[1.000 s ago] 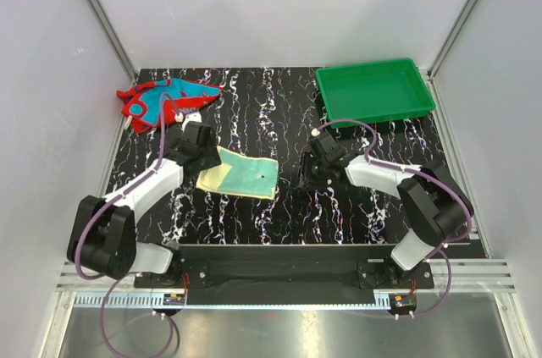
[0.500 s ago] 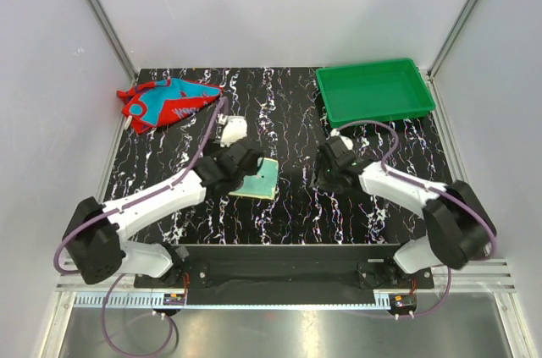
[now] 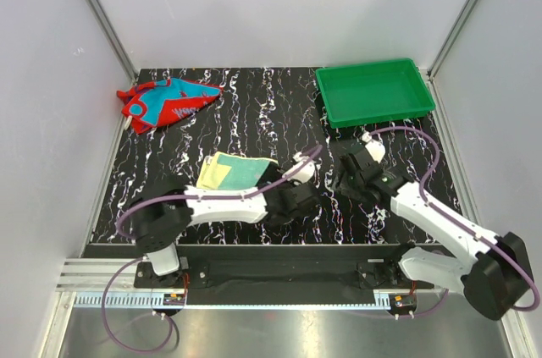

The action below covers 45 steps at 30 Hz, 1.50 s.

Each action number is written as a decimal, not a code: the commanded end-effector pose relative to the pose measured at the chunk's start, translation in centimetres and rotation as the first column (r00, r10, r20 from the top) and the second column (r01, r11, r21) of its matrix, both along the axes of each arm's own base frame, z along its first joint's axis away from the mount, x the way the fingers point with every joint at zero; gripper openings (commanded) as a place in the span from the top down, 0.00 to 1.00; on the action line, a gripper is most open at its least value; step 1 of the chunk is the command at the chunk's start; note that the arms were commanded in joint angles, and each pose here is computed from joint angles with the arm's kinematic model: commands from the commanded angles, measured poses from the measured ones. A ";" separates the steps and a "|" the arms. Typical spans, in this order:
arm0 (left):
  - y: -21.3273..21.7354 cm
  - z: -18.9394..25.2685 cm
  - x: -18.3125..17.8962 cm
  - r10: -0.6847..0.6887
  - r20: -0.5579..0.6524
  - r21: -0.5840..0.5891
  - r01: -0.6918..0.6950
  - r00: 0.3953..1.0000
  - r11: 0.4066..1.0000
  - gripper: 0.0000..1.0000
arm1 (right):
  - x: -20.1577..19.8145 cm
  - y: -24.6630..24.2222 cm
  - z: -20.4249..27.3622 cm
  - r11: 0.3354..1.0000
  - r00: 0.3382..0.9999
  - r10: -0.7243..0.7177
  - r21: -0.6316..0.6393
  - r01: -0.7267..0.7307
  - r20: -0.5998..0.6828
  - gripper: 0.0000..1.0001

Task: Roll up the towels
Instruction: Roll the towel

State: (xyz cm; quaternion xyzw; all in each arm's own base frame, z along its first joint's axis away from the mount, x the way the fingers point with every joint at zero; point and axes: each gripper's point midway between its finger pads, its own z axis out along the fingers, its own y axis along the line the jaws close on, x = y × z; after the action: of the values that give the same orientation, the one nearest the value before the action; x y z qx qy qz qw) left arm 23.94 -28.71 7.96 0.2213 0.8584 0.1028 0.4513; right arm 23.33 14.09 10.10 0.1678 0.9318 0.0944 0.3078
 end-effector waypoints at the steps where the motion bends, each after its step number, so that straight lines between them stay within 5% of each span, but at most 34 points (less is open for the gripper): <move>1: -1.3 1.2 1.5 0.054 0.068 -0.014 -0.053 0.996 0.998 0.13 | -1.5 -1.5 0.0 0.998 0.998 -0.055 -0.004 0.055 -0.012 0.43; 9: -1.5 -2.7 1.0 0.043 -0.021 0.008 -0.043 0.999 0.999 0.17 | -2.6 -2.0 -0.1 0.998 0.998 -0.057 0.015 0.057 -0.015 0.42; 14: -0.7 -4.1 0.9 0.064 -0.067 -0.017 -0.065 0.996 0.998 0.38 | -2.6 -2.0 -0.1 0.998 0.998 -0.057 0.017 0.058 -0.018 0.42; 25: 0.9 -6.4 0.3 0.077 -0.156 -0.059 -0.087 0.985 0.994 0.48 | -2.6 -1.8 -0.5 0.998 0.998 -0.059 0.020 0.059 -0.033 0.43; 28: 1.0 -7.0 0.3 0.072 -0.180 -0.080 -0.087 0.981 0.993 0.61 | -2.6 -1.9 -0.2 0.998 0.998 -0.059 0.017 0.059 -0.027 0.43; 31: 1.4 -7.4 0.2 0.082 -0.199 -0.098 -0.103 0.977 0.990 1.00 | -2.7 -2.2 0.1 0.998 0.997 -0.068 0.010 0.069 -0.021 0.42; 38: 0.4 -7.0 -0.1 0.043 -0.231 -0.180 -0.086 0.972 0.980 1.00 | -2.5 -2.7 0.9 0.997 0.997 -0.071 -0.016 0.071 0.000 0.41; 45: -3.4 -4.2 -2.2 -0.119 -0.290 -0.451 -0.026 0.950 0.892 1.00 | -2.3 -3.3 1.8 0.996 0.996 -0.080 -0.034 0.081 0.026 0.39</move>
State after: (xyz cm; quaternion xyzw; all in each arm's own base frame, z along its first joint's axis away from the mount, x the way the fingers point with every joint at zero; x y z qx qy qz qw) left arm 23.45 -28.92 1.94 0.1576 0.9156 -0.0273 0.3689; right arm 19.98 11.31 9.79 0.1890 0.9349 0.0701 0.2922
